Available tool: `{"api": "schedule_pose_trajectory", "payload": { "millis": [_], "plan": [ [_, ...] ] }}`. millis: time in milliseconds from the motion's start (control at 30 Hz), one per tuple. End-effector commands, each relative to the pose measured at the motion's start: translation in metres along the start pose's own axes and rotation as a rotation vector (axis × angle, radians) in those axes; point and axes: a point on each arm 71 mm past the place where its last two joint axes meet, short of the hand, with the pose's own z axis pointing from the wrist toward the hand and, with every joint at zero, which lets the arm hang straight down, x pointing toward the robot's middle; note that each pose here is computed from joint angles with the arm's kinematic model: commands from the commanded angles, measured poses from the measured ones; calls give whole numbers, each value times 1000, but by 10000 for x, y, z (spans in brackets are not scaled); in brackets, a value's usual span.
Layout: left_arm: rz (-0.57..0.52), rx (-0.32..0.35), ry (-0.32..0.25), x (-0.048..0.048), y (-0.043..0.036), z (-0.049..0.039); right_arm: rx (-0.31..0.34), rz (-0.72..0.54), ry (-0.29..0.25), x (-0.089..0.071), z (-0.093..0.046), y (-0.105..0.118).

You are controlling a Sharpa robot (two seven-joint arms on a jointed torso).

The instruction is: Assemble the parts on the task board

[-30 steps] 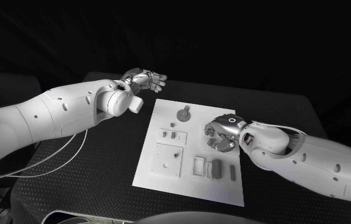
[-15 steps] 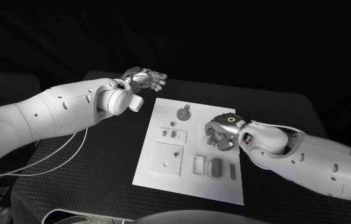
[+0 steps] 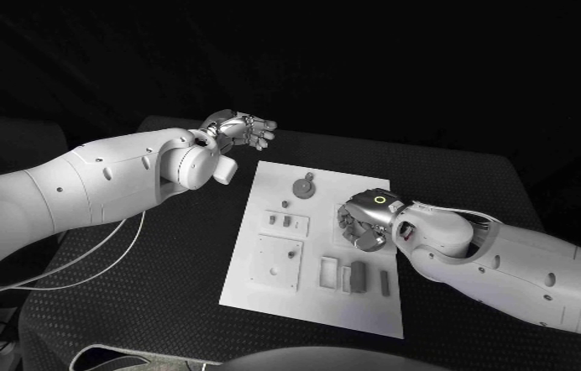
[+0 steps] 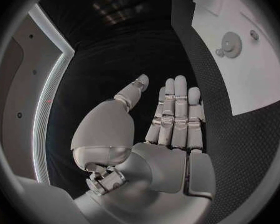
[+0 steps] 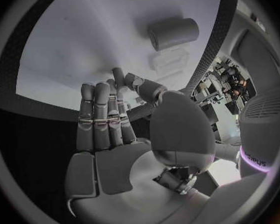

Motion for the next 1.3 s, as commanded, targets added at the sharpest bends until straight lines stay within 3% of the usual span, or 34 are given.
{"api": "schedule_pose_trajectory", "payload": {
  "millis": [33,200,633,867,1067,1300],
  "plan": [
    [-6,8,15,20,-13,3,-8,-21,11,27,3,19],
    [-6,8,14,17,-13,2,-6,-35,7,31,1,32],
    [-6,8,13,15,-13,0,-7,-31,-62,-23,-3,48],
    [-6,8,13,13,-12,0,-1,11,-59,-61,-39,46],
    [-6,7,14,20,-13,3,25,88,-64,-236,-49,-36],
    [-5,7,13,12,-12,3,-1,97,-90,-433,-79,16]
  ]
}}
